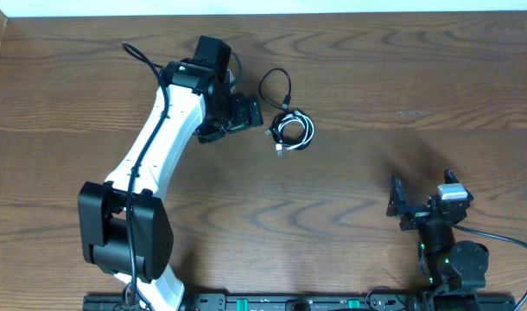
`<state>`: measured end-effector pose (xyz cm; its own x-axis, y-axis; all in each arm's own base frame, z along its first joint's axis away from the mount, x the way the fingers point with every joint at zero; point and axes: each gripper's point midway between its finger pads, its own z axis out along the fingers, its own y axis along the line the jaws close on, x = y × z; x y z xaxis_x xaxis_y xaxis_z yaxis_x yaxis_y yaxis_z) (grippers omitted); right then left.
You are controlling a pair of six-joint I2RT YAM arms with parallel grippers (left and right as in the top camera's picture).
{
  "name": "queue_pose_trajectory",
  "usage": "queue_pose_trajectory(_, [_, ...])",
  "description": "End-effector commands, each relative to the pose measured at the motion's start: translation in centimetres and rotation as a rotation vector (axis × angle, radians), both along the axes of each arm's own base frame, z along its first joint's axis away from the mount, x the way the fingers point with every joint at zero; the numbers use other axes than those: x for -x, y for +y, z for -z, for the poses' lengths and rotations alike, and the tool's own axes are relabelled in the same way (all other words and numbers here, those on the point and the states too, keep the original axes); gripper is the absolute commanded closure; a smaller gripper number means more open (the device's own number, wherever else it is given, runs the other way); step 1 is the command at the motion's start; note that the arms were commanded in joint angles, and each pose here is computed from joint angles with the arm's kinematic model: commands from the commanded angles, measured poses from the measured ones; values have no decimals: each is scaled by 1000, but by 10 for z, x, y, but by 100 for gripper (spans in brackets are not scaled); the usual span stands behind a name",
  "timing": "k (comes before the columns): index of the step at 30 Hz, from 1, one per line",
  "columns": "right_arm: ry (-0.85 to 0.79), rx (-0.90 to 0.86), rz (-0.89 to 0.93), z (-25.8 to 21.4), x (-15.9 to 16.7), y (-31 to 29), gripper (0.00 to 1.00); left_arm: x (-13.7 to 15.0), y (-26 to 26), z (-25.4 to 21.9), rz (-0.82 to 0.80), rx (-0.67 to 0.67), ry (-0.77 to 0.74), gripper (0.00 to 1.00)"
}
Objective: Untangle cables
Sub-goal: 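Move the left gripper over the black and white cable bundle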
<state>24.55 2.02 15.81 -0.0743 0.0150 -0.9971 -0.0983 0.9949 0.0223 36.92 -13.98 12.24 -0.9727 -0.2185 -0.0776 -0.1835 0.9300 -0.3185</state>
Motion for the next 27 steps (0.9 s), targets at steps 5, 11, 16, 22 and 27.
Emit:
queue_pose_trajectory(5, [1,-10,-1,1,0,1,1,-10,-7,17,-32,2,10,3])
queue_pose_trajectory(11, [1,-10,-1,1,0,1,1,-9,-26,36,13,-5,29,4])
queue_pose_trajectory(16, [1,-10,-1,1,0,1,1,-9,-42,46,48,-5,27,3])
queue_pose_trajectory(22, [1,-10,-1,1,0,1,1,-15,-55,51,74,5,-4,4])
queue_pose_trajectory(27, [1,-10,-1,1,0,1,1,-22,-57,57,71,2,-20,4])
